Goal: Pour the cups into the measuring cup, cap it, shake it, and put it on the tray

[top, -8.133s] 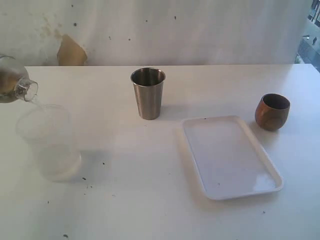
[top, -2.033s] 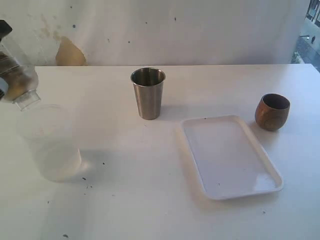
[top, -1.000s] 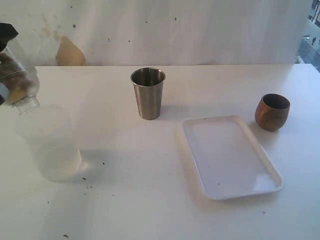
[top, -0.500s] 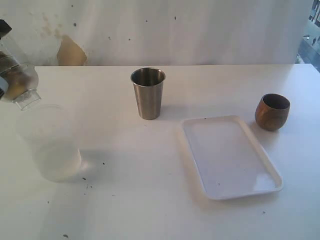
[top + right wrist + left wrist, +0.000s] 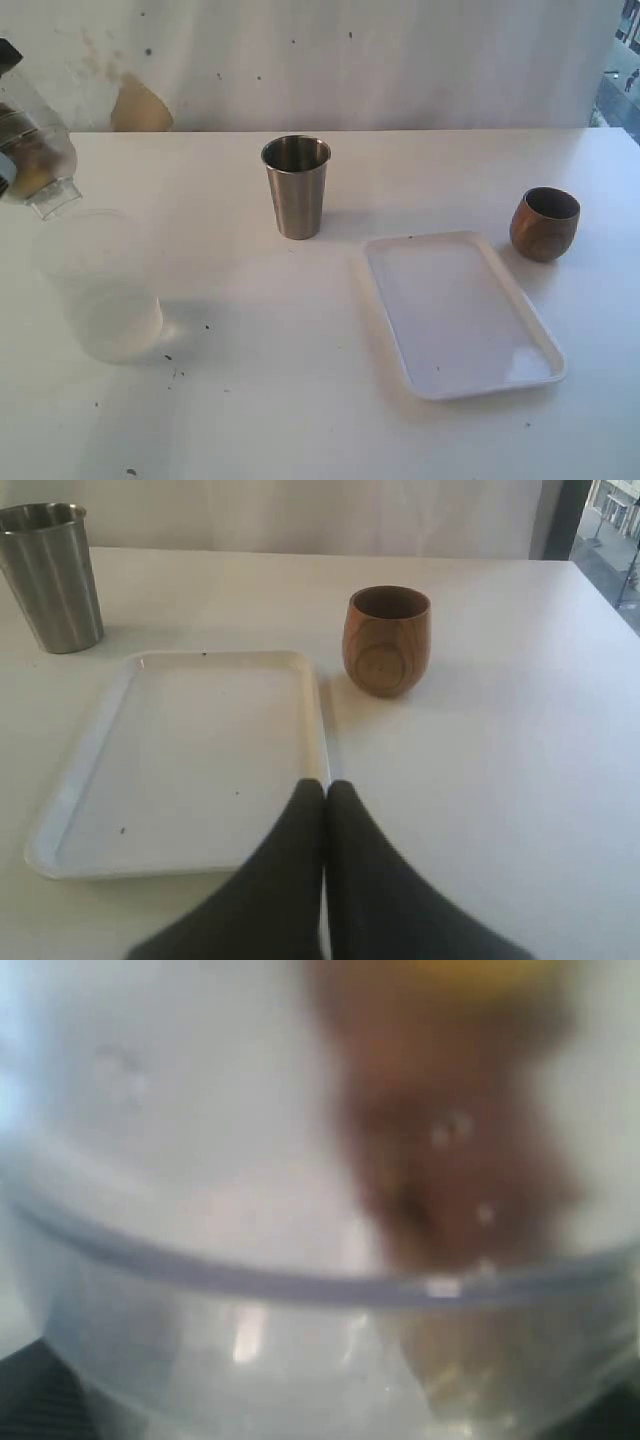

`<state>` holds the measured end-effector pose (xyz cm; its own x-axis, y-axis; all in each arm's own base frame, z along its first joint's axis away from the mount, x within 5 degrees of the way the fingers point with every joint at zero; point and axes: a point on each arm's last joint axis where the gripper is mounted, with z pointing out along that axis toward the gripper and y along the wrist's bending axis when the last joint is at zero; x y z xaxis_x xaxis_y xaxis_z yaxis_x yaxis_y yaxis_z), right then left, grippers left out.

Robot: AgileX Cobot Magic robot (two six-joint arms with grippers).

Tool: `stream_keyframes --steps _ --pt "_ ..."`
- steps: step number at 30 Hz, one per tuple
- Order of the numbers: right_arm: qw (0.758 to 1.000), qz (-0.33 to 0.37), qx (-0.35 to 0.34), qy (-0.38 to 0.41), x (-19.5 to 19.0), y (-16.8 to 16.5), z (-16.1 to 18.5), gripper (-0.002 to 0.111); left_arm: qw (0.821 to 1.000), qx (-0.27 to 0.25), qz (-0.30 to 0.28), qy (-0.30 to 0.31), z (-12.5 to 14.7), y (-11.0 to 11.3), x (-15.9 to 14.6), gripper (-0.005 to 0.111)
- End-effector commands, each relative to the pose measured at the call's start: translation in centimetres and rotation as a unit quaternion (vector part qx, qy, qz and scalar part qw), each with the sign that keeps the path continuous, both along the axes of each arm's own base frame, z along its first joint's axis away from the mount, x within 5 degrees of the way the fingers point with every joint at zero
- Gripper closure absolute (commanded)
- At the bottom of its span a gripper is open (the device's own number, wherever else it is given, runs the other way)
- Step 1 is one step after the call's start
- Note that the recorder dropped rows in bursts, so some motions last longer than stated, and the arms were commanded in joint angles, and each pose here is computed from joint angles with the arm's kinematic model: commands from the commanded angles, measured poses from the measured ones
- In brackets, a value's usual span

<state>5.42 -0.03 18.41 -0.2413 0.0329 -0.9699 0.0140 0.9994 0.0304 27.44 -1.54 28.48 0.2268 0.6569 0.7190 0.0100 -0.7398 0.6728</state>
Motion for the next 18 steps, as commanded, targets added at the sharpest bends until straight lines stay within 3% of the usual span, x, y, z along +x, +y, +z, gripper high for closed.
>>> stream_keyframes --steps 1,8,10,12,13,14,16,17,18 --pt "1.0 -0.003 0.005 -0.006 0.0 0.0 0.0 0.108 0.998 -0.024 -0.009 -0.055 1.6 -0.2 0.0 0.106" --pt "1.0 -0.003 0.005 -0.006 0.0 0.0 0.0 0.108 0.997 -0.023 -0.015 -0.066 1.8 -0.3 0.0 0.106" --pt "1.0 -0.003 0.005 -0.006 0.0 0.0 0.0 0.108 0.997 -0.046 -0.009 -0.058 1.8 -0.3 0.0 0.106" --pt "1.0 -0.003 0.005 -0.006 0.0 0.0 0.0 0.108 0.984 -0.177 0.028 -0.016 1.4 0.1 0.0 0.106" --pt "1.0 -0.003 0.005 -0.006 0.0 0.0 0.0 0.108 0.962 -0.269 0.052 0.002 1.3 0.3 0.1 0.106" --pt "1.0 -0.003 0.005 -0.006 0.0 0.0 0.0 0.108 0.92 -0.384 0.075 0.005 1.5 0.5 0.1 0.106" --pt "1.0 -0.003 0.005 -0.006 0.0 0.0 0.0 0.108 0.788 -0.607 0.102 -0.016 2.2 1.1 0.2 0.106" --pt "1.0 -0.003 0.005 -0.006 0.0 0.0 0.0 0.108 0.686 -0.718 0.107 -0.038 2.8 1.6 0.1 0.106" --pt "1.0 -0.003 0.005 -0.006 0.0 0.0 0.0 0.108 0.556 -0.821 0.109 -0.075 3.4 2.6 -0.1 0.106"
